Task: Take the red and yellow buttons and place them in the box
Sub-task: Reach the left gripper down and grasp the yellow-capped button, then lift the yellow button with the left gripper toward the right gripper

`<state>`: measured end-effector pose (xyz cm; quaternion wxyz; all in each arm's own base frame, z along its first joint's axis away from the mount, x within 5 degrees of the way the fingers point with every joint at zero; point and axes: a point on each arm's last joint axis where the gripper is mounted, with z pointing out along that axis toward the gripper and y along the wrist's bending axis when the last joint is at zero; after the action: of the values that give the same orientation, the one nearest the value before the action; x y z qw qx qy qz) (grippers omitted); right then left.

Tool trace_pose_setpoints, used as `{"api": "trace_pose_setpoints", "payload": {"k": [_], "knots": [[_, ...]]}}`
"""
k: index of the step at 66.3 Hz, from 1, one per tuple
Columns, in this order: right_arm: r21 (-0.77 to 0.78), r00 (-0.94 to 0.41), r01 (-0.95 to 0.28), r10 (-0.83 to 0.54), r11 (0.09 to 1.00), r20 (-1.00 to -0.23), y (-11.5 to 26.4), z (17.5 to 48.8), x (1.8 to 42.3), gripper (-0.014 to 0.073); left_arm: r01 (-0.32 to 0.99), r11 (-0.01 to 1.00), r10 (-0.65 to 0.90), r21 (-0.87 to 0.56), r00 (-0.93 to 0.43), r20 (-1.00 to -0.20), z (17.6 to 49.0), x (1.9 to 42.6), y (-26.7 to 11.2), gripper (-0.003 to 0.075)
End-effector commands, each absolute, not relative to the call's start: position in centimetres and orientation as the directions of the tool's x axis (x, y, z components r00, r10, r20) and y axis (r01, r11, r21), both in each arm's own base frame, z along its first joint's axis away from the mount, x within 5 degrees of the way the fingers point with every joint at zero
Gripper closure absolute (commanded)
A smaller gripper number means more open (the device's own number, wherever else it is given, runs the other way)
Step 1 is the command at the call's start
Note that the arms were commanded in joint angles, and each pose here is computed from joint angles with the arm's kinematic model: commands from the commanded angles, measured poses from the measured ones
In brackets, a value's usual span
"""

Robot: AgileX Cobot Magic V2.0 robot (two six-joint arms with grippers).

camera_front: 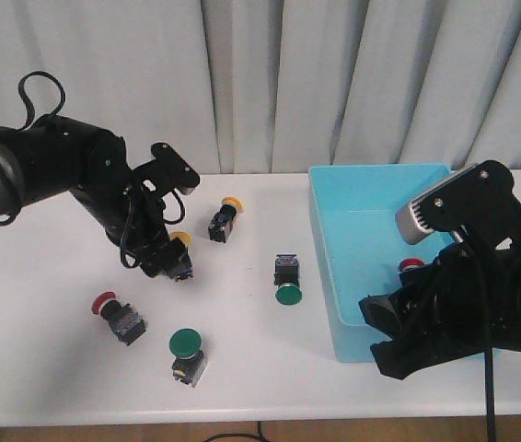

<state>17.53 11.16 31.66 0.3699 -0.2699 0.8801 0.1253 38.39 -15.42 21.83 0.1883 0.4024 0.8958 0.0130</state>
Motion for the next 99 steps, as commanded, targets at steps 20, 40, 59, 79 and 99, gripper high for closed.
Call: {"api": "trace_pose_setpoints", "payload": {"k": [20, 40, 59, 79, 99], "knots": [[0.001, -0.503, -0.571, -0.349, 0.821, -0.79, 11.2, 33.3, 17.7, 0.0202, 0.796, 0.595, 0.736, 0.111, -0.485, -0.472, 22.2, 44.9, -15.2, 0.0133], [0.001, -0.503, -0.571, -0.349, 0.821, -0.79, 11.2, 33.3, 17.7, 0.0202, 0.81, 0.579, 0.753, 0.093, -0.487, -0.442, 19.0, 46.4, -15.7, 0.0145], [0.001, -0.502, -0.571, -0.349, 0.821, -0.791, 11.2, 33.3, 17.7, 0.0202, 0.813, 0.577, 0.756, 0.082, -0.493, -0.432, 18.8, 46.3, -15.7, 0.0375], [0.0, -0.502, -0.571, -0.349, 0.821, -0.792, 11.2, 33.3, 17.7, 0.0202, 0.806, 0.587, 0.747, 0.068, -0.508, -0.429, 19.1, 46.2, -15.7, 0.0557], [-0.012, -0.49, -0.573, -0.355, 0.819, -0.796, 11.2, 33.4, 17.8, 0.0202, 0.695, 0.719, 0.585, 0.001, -0.605, -0.54, 25.5, 44.6, -15.6, 0.0585]]}}
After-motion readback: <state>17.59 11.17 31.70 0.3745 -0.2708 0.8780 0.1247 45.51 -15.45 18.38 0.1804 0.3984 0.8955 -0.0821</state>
